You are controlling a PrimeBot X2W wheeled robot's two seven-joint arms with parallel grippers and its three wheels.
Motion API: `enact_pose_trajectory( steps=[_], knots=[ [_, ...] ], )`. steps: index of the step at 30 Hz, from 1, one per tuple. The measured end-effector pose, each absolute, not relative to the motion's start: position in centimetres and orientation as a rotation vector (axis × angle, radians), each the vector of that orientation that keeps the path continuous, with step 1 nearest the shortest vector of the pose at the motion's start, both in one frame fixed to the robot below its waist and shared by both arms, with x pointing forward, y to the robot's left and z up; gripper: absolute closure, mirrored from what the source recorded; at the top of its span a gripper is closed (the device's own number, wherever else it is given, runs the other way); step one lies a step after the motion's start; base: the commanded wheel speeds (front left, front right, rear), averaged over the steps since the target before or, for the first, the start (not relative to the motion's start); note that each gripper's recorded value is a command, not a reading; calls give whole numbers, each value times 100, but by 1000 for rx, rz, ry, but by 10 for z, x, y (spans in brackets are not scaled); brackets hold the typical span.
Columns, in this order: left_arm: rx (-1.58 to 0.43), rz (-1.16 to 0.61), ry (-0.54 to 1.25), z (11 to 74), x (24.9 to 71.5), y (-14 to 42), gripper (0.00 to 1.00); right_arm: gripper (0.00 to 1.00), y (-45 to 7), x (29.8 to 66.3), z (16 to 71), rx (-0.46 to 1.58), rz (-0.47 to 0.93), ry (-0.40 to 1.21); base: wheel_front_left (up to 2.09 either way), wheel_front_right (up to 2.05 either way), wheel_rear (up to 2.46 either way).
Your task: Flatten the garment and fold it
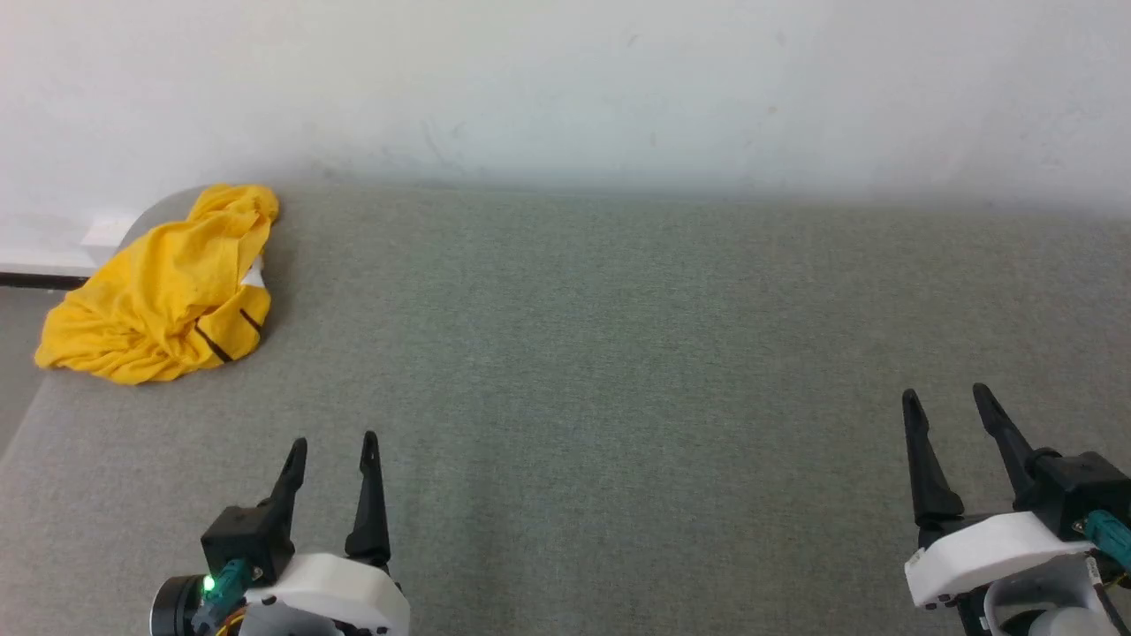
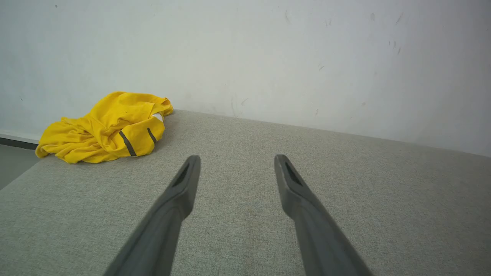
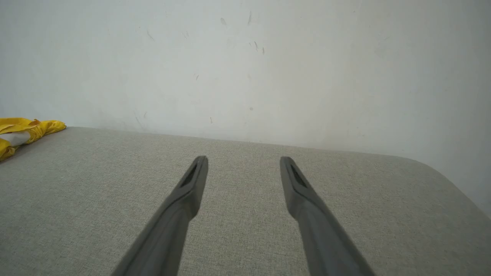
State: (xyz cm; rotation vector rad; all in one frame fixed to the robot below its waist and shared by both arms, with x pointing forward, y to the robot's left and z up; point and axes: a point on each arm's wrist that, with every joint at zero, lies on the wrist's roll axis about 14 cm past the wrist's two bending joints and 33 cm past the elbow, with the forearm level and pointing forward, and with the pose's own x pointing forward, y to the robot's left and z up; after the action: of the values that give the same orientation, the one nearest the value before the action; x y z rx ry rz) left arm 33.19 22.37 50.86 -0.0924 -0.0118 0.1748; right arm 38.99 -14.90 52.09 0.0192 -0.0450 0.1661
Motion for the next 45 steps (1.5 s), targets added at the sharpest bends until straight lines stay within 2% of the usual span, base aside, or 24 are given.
enact_pose_trajectory(
  steps=[45],
  knots=[
    [-212, 553, -44, 491, 234, 301, 0, 0, -15, 403, 500, 57, 546, -25, 0, 0, 0]
  ],
)
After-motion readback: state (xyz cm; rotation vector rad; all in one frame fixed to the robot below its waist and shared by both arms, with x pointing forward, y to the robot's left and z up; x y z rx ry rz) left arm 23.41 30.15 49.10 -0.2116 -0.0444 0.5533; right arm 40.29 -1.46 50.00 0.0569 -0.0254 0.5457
